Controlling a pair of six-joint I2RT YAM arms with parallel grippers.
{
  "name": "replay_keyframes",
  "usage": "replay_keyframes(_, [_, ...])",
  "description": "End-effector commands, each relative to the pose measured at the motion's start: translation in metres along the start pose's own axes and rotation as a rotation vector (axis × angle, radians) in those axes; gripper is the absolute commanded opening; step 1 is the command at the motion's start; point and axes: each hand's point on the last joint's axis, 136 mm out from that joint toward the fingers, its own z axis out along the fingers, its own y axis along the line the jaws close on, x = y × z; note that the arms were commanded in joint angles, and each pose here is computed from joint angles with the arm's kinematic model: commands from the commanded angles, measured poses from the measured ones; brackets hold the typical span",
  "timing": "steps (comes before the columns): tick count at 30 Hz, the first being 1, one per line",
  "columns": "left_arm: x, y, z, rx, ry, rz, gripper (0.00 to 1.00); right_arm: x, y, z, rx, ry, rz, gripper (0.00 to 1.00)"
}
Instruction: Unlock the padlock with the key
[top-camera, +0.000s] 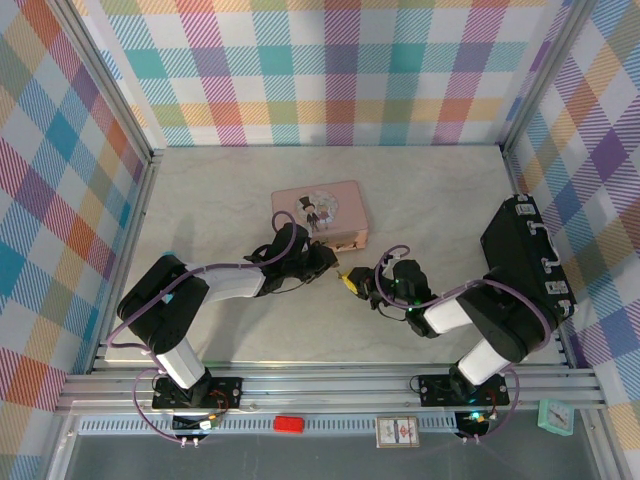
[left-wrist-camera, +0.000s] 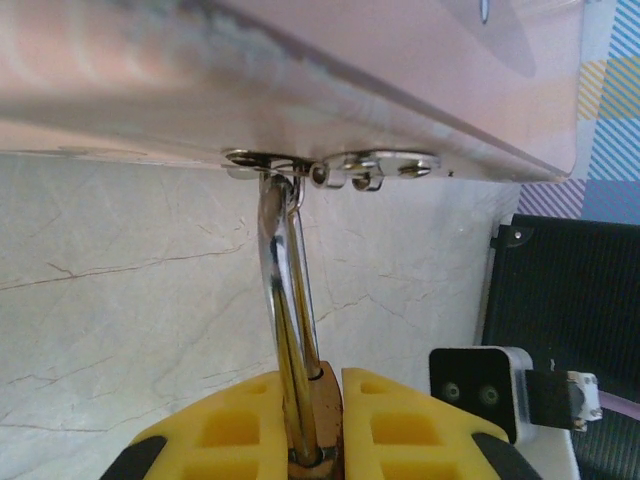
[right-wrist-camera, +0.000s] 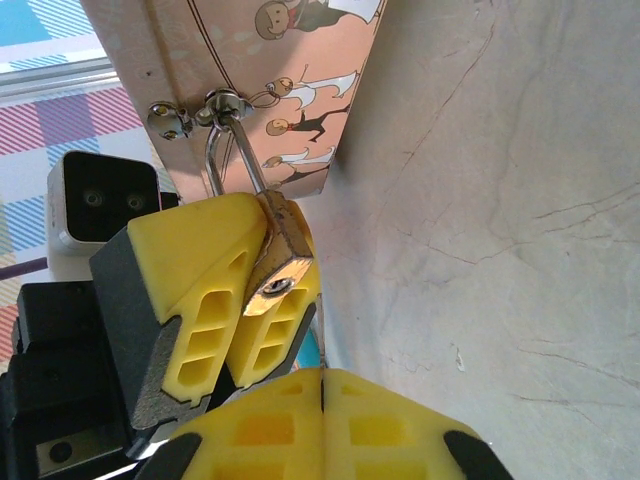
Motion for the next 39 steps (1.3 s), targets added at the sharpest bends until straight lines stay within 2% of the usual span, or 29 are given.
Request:
replay_keyframes(1, [-0.0194,-0.0671,-0.0193,0.223,-0.059,0.024,0.00,0.0010,0.0180,-0.0007,-0.084,0.014,-0.009,0.00])
replay_keyframes(39, [-0.0234,-0.0725,-0.0278,0.270,-0.069,-0.014,0.00,-0.0038,0.0201,-0.0026,-0.119,0.006,-0.002,0.00])
